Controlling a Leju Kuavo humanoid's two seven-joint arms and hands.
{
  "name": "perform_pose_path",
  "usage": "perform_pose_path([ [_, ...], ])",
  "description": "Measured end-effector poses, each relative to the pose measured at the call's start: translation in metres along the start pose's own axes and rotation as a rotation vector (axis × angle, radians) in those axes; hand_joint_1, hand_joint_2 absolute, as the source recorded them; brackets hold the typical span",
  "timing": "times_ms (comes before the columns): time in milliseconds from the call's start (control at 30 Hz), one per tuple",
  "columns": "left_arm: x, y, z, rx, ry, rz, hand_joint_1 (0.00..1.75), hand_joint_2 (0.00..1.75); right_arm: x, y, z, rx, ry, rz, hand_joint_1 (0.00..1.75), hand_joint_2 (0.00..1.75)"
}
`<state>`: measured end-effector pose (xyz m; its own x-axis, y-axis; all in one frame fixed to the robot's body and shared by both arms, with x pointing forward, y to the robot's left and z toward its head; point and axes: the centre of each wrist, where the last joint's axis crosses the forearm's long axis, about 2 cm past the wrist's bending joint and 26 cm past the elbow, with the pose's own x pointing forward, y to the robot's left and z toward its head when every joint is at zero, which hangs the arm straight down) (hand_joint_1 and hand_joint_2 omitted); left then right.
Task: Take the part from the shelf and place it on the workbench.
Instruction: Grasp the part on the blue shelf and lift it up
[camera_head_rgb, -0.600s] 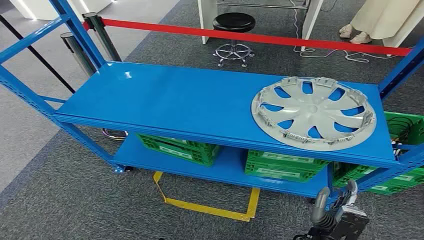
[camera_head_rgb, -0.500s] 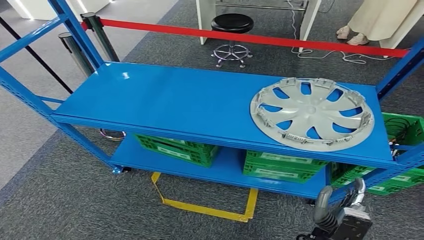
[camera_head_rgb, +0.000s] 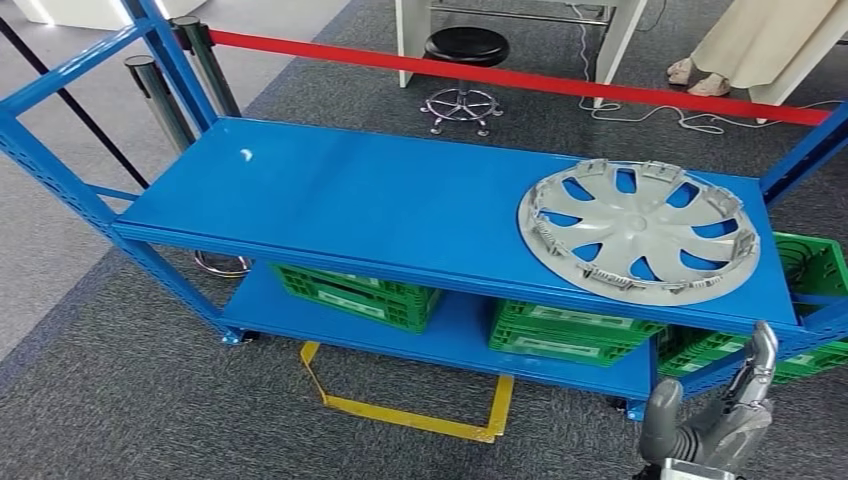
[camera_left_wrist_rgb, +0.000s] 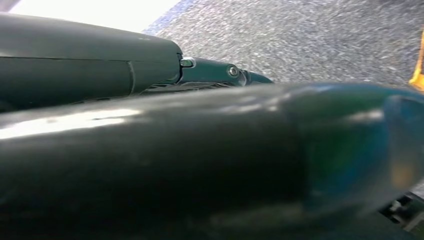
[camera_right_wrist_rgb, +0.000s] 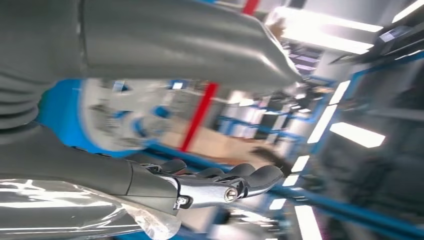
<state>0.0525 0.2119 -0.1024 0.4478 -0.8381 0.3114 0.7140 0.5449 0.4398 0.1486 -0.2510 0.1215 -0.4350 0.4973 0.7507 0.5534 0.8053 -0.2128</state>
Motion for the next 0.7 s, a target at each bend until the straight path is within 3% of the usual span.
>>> perform_pose_path([
  [233,0.001,0.000,0.000,-0.030,-0.026,-0.007,0.00,0.00,0.024,0.010,-0.013,0.088,-0.166,0.040,0.00,0.00],
  [700,0.001,-0.001,0.000,-0.044,-0.038,-0.024,0.00,0.00,0.035,0.018,-0.012,0.177,-0.189,-0.038,0.00,0.00],
])
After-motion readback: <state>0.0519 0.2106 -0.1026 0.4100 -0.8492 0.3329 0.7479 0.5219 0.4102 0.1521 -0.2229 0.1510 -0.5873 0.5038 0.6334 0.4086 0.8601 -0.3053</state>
